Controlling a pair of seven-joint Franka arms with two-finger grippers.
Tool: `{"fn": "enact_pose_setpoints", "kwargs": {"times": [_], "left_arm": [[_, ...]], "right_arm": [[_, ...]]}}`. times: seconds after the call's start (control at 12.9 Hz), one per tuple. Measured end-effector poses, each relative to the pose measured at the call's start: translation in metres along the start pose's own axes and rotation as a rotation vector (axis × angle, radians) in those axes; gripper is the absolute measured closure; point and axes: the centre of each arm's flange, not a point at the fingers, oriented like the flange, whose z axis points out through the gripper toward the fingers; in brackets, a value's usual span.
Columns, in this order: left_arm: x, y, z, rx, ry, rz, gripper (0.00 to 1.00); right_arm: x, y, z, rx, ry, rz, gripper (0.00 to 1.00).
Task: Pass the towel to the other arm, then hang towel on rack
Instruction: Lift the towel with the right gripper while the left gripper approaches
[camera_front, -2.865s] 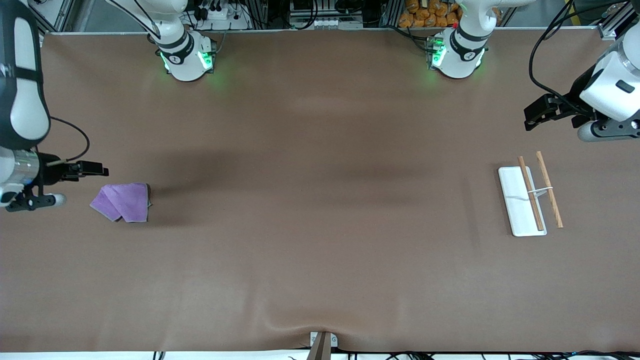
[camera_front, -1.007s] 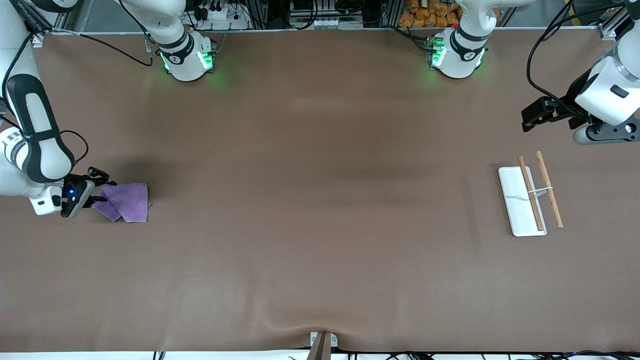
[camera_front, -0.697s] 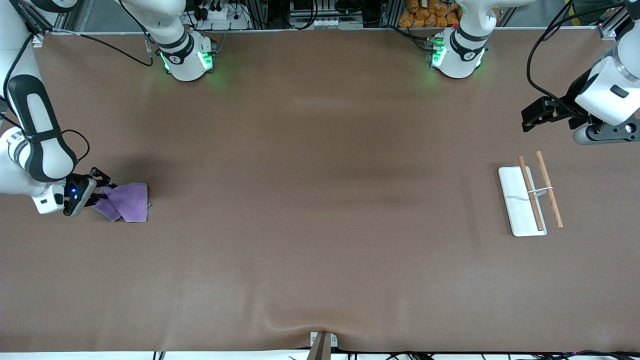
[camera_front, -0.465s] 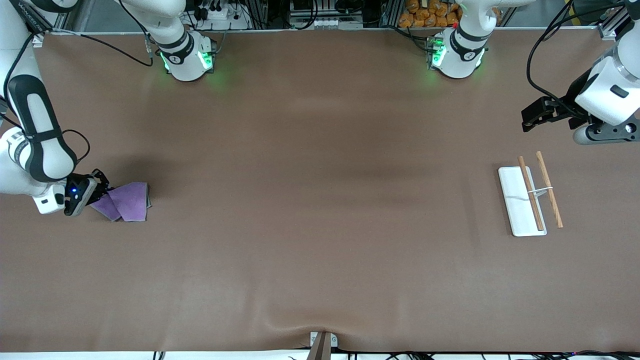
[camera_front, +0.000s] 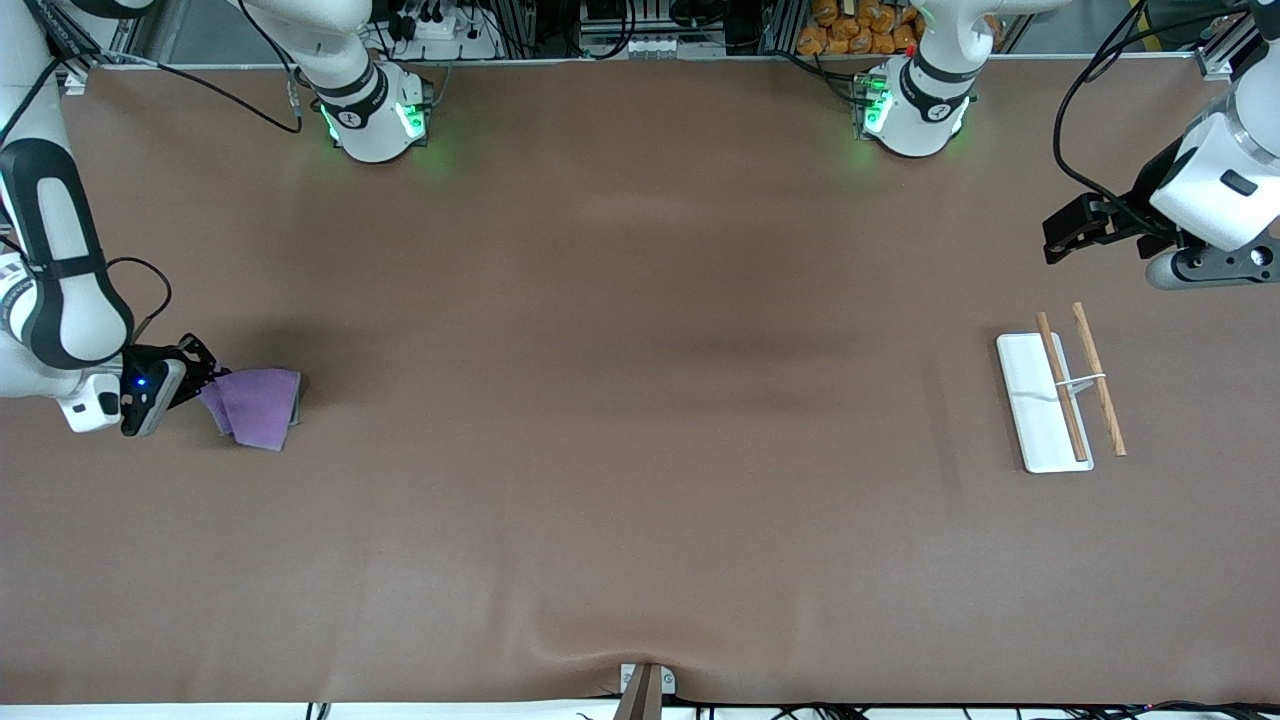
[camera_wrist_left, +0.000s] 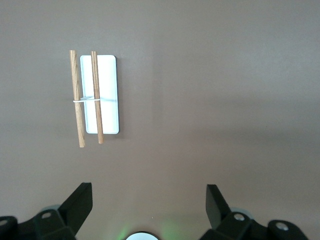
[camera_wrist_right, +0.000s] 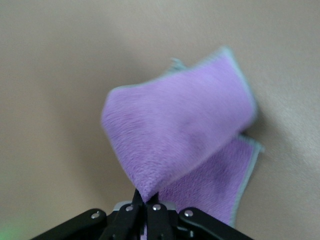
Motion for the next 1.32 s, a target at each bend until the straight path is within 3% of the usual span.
{"fn": "enact_pose_setpoints", "kwargs": {"times": [0.46, 0.77, 0.93, 1.16, 1.32], "left_arm": [[0.0, -0.001, 0.0, 0.0, 0.0, -0.002, 0.0], [0.0, 0.003, 0.0, -0.005, 0.001, 0.005, 0.0], [-0.001, 0.01, -0.001, -0.055, -0.006, -0.001, 0.0], [-0.005, 0.025, -0.002, -0.119, -0.026, -0.095, 0.0], [-0.009, 0.053, -0.003, -0.142, -0.029, -0.156, 0.0]], "right_arm": [[0.084, -0.07, -0.047, 0.064, -0.035, 0.197, 0.96], [0.165, -0.139, -0.072, 0.041, -0.08, 0.345, 0.96], [0.196, -0.171, -0.08, 0.018, -0.094, 0.402, 0.96], [0.238, -0.21, -0.087, -0.003, -0.111, 0.388, 0.96], [0.289, -0.254, -0.095, -0.036, -0.113, 0.33, 0.96]]}}
